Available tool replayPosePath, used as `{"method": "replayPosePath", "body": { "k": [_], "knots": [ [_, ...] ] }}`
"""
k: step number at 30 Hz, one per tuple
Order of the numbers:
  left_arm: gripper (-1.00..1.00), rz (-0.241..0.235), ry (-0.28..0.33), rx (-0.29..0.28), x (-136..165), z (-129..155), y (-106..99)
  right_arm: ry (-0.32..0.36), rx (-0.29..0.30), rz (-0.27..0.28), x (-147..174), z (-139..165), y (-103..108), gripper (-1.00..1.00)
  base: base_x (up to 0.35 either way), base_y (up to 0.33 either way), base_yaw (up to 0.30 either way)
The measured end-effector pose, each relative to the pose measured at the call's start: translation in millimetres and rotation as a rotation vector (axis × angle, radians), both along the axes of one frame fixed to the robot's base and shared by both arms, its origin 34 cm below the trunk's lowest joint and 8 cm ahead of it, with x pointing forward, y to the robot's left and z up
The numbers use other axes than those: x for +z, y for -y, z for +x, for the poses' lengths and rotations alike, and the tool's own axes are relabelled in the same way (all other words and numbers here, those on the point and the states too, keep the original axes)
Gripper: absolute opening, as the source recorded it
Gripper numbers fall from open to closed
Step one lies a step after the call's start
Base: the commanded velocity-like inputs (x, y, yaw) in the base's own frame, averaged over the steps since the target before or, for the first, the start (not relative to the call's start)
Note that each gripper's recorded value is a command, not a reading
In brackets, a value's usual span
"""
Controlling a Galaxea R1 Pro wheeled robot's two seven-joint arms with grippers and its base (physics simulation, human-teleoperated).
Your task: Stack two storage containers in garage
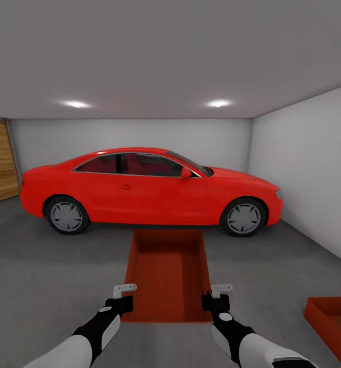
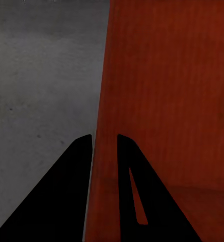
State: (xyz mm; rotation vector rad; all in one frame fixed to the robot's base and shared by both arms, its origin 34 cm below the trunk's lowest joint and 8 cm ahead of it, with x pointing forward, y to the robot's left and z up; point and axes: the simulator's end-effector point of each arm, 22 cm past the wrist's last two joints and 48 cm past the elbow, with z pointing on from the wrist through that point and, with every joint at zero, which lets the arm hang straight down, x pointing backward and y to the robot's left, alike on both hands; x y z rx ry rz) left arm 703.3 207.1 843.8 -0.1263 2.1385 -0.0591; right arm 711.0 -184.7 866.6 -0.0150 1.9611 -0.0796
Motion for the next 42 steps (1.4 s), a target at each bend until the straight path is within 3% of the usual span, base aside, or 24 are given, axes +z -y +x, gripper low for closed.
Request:
{"method": "replayPosePath", "body": {
  "k": [42],
  "knots": [
    [-1.0, -0.001, 0.0, 0.0, 0.1, 0.0, 1.5, 0.001, 0.001, 0.002, 0.0, 0.2, 1.5, -1.0, 0.321, 0.0, -0.269]
  ]
}}
